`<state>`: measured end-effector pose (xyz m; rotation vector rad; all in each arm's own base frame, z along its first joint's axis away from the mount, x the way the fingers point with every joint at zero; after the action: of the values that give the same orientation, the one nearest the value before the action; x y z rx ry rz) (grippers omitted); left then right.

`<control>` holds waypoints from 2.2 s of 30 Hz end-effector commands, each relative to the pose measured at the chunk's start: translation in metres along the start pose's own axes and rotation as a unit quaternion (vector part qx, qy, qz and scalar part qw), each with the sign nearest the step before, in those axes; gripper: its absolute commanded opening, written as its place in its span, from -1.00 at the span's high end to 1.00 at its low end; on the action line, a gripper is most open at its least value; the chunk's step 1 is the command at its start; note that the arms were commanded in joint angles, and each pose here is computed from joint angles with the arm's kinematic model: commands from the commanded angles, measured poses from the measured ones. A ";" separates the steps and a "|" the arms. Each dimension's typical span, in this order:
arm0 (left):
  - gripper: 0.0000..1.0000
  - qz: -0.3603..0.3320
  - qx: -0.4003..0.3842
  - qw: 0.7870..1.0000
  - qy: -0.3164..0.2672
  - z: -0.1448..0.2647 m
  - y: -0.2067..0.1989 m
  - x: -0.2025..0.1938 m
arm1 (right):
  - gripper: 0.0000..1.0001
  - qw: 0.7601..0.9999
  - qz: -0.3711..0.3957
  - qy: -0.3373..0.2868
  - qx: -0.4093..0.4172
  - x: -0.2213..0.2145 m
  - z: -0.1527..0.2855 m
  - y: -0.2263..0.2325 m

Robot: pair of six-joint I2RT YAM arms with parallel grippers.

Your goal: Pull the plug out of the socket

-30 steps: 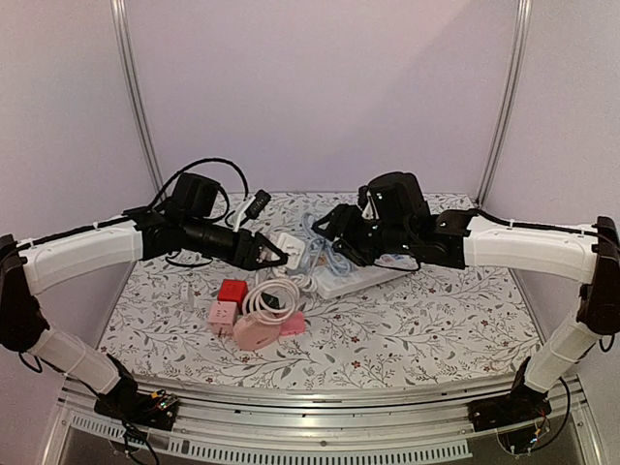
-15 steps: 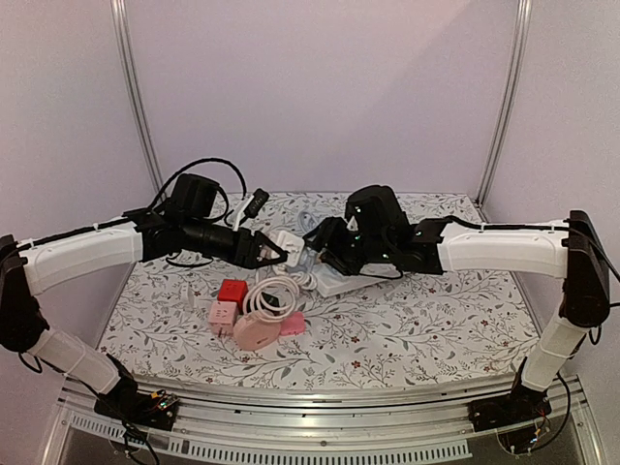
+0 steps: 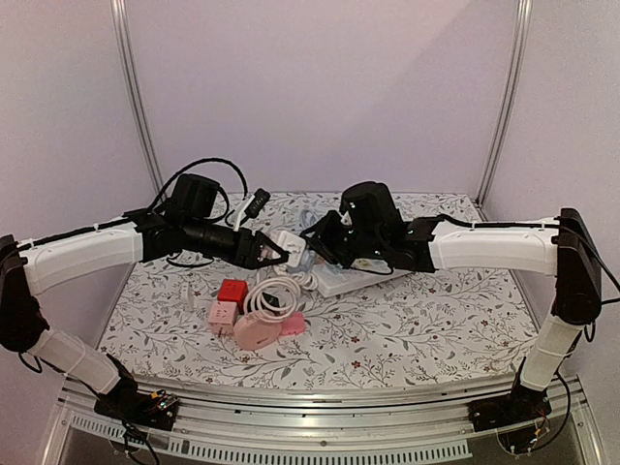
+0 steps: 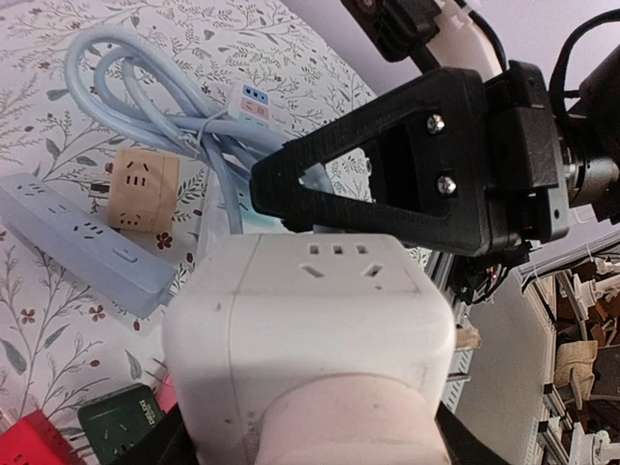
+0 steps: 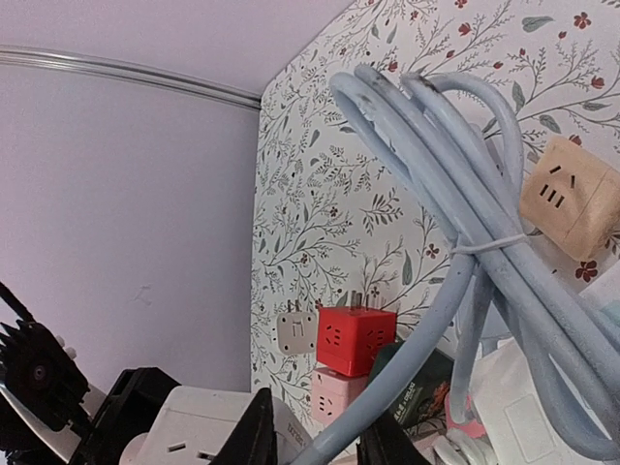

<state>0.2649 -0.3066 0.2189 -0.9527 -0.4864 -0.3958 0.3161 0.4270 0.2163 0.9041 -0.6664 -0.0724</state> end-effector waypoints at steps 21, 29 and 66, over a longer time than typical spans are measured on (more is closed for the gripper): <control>0.81 -0.027 -0.098 0.990 -0.096 0.059 -0.039 0.069 | 1.00 0.987 0.142 -0.043 -0.055 0.008 0.009 -0.006; 0.82 -0.025 -0.087 0.991 -0.102 0.057 -0.030 0.070 | 1.00 0.986 0.152 -0.037 -0.052 0.012 0.010 0.009; 0.83 -0.031 -0.102 0.991 -0.078 0.054 -0.030 0.067 | 1.00 0.965 0.254 -0.053 -0.038 0.014 0.040 0.024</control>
<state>0.2599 -0.2979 0.2475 -1.1190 -0.4266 -0.4408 0.3019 0.4292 0.2667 0.7887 -0.9300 0.2093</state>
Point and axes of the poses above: each gripper's point midway between its finger pads, its own z axis back along the fingers, its own y axis along the line the jaws close on, x = y × z, the point moved 1 cm from there along z, back along the fingers, and after that the axes turned 11 degrees about z, right-handed, at the moved point
